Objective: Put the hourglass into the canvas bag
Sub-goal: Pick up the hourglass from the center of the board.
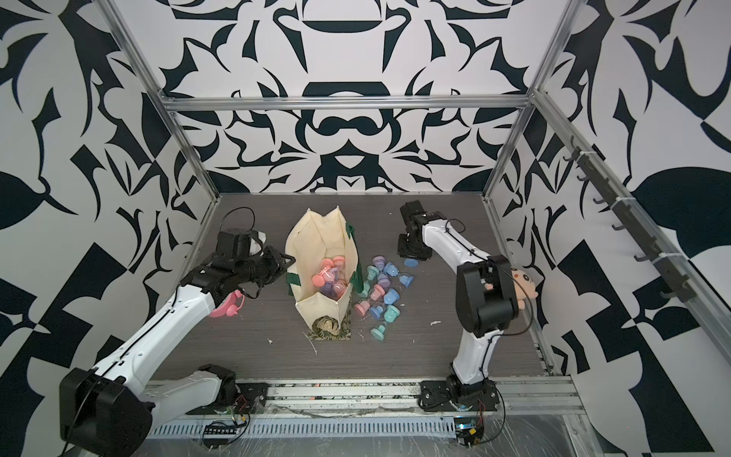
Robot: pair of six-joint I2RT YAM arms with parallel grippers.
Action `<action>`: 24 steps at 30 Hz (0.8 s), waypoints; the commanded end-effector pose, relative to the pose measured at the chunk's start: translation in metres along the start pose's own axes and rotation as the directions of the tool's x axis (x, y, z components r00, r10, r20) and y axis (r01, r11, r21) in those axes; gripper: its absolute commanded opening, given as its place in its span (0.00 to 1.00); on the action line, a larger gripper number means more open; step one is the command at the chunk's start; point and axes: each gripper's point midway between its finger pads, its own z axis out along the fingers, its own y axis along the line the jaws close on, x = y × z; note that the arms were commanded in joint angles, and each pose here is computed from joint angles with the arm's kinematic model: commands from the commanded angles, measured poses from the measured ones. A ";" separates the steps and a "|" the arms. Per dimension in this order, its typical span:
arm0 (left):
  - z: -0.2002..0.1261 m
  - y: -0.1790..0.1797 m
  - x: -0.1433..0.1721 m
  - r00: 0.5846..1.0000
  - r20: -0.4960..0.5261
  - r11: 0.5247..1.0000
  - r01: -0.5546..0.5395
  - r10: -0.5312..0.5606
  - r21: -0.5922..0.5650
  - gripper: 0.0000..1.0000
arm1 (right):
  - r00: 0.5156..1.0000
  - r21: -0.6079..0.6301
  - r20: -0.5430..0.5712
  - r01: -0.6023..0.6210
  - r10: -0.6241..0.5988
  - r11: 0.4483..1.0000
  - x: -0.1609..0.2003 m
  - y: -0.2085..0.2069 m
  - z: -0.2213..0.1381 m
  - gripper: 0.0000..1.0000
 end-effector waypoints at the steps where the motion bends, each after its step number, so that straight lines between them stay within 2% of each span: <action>1: -0.007 -0.004 -0.002 1.000 0.009 1.000 -0.002 0.002 0.008 0.24 | 0.995 -0.094 0.080 -0.053 0.061 0.994 0.003 0.017 -0.054 0.00; 8: -0.006 -0.009 -0.005 1.000 0.009 1.000 -0.009 0.008 0.027 0.24 | 0.969 -0.180 0.247 0.070 -0.024 0.981 0.016 0.083 -0.153 0.00; 13: -0.005 -0.013 -0.006 1.000 0.007 0.999 -0.011 0.011 0.037 0.20 | 0.935 -0.243 0.343 0.176 -0.085 0.954 0.030 0.144 -0.204 0.00; 16: -0.003 -0.017 -0.008 1.000 0.009 0.998 -0.018 0.018 0.054 0.18 | 0.922 -0.251 0.365 0.231 -0.129 0.940 0.040 0.176 -0.216 0.00; 24: 0.000 -0.018 -0.008 1.000 -0.002 0.998 -0.028 0.028 0.060 0.12 | 0.935 -0.260 0.312 0.256 -0.170 0.931 0.055 0.230 -0.187 0.00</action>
